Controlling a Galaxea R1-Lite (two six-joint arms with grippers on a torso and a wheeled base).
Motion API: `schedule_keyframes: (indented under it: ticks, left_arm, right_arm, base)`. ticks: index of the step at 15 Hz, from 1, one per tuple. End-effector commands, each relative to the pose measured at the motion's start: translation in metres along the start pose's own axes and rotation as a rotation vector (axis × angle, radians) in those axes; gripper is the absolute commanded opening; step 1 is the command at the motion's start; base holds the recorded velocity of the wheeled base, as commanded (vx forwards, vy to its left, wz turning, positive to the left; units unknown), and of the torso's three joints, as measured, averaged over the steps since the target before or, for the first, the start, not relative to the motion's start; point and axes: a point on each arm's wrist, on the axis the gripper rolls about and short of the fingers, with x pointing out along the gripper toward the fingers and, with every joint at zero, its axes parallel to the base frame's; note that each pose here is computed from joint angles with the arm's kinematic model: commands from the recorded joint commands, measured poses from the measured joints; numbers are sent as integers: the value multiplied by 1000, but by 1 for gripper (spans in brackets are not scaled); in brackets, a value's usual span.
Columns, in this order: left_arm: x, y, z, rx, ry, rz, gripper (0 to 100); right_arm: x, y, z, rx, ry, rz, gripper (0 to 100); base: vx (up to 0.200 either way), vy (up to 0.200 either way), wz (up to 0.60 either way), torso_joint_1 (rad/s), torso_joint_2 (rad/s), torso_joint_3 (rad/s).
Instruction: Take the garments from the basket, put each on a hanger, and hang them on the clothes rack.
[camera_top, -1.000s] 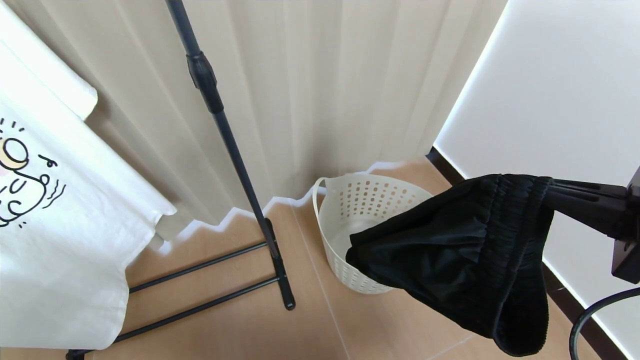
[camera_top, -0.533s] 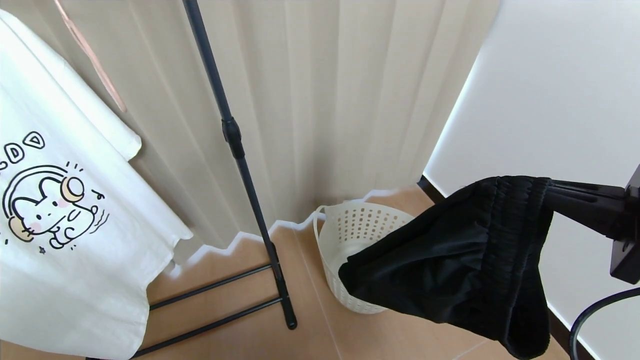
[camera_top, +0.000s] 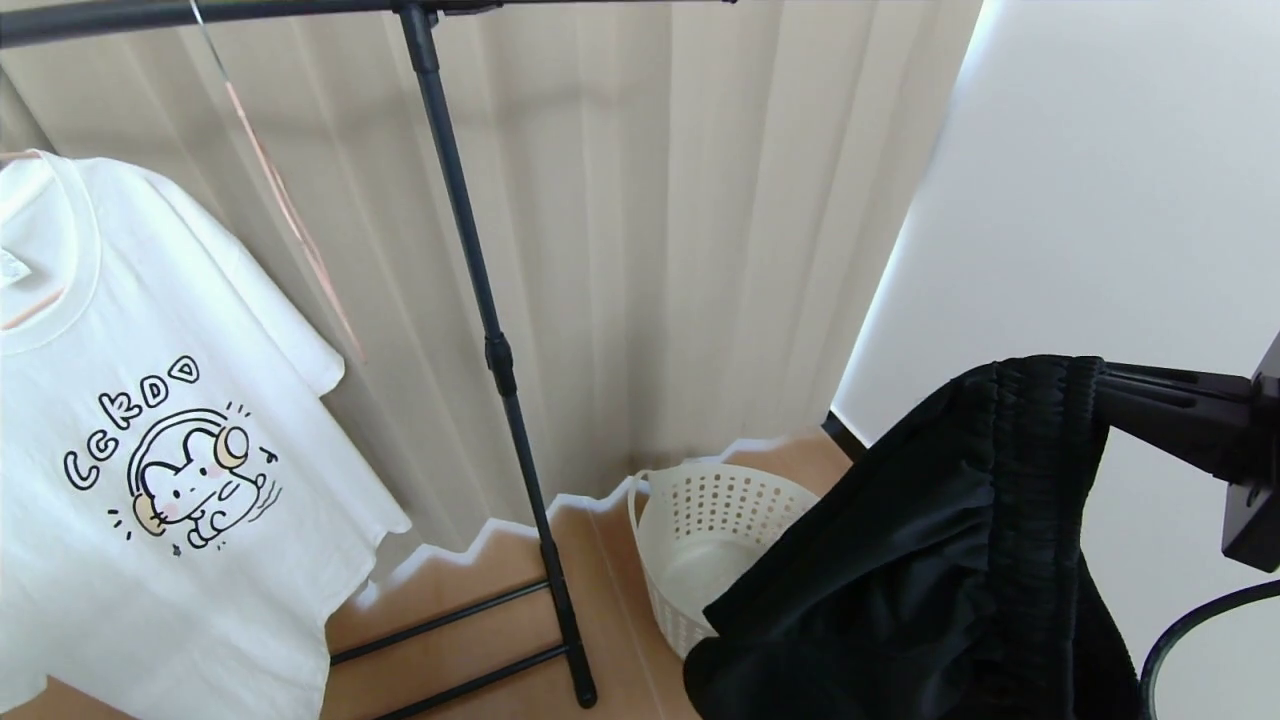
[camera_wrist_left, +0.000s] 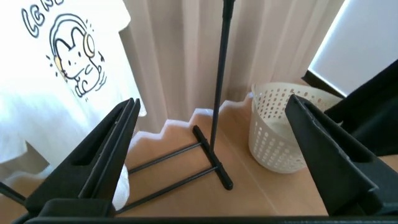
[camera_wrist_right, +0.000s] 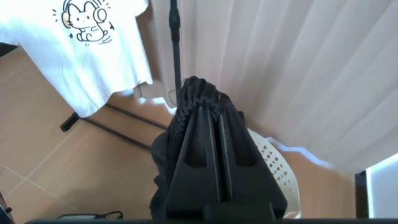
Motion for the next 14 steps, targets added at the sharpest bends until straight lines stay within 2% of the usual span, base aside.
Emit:
schedule_keyframes:
  ticks: [1,14]
  left_arm:
    - [0,0,0,0,1,-1,100]
    - [0,0,0,-2,1,1,100]
  right_arm:
    - [1,0,-1,1,3,1,0]
    - [1,0,-1,1,3,1,0]
  base:
    - [0,0,0,188,-520,-134]
    - [0,0,0,215,-540,-248]
